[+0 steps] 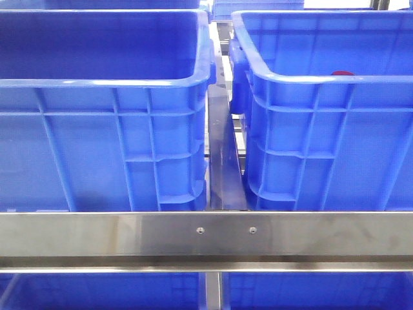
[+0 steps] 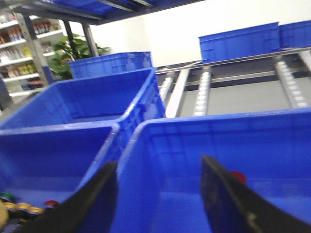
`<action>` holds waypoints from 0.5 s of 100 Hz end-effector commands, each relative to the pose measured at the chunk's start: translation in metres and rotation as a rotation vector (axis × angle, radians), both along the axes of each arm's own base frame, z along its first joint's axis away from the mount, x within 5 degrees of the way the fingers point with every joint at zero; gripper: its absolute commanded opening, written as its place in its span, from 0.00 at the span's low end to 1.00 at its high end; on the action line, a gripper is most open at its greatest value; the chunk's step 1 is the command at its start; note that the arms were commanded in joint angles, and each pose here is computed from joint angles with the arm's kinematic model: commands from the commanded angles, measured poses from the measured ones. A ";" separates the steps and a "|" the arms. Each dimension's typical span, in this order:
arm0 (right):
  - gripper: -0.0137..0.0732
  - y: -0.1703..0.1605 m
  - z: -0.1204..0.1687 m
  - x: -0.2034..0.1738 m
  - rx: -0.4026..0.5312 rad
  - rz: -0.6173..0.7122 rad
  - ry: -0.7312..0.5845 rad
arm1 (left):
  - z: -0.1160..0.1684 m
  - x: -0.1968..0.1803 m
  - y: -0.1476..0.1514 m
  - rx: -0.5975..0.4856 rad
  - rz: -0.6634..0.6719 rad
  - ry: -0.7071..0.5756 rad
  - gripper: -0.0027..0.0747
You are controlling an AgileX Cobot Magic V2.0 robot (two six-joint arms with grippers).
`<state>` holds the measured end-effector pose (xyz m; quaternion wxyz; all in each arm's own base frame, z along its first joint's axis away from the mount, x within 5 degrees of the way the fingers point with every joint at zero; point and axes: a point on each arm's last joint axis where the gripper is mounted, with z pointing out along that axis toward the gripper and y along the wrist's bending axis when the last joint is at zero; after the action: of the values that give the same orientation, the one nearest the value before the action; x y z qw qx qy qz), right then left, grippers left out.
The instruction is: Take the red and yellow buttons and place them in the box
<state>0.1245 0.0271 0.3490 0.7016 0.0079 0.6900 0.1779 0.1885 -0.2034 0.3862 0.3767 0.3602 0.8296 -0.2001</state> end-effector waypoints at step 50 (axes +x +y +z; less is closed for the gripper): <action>0.74 0.060 -0.019 0.052 0.561 0.621 0.372 | 0.025 -0.006 0.002 -0.105 -0.001 -0.085 0.01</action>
<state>0.1680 0.0762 0.3152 0.4952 0.0107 0.7403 0.4545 0.1885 -0.2034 0.3862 0.3767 0.3602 0.8296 -0.2001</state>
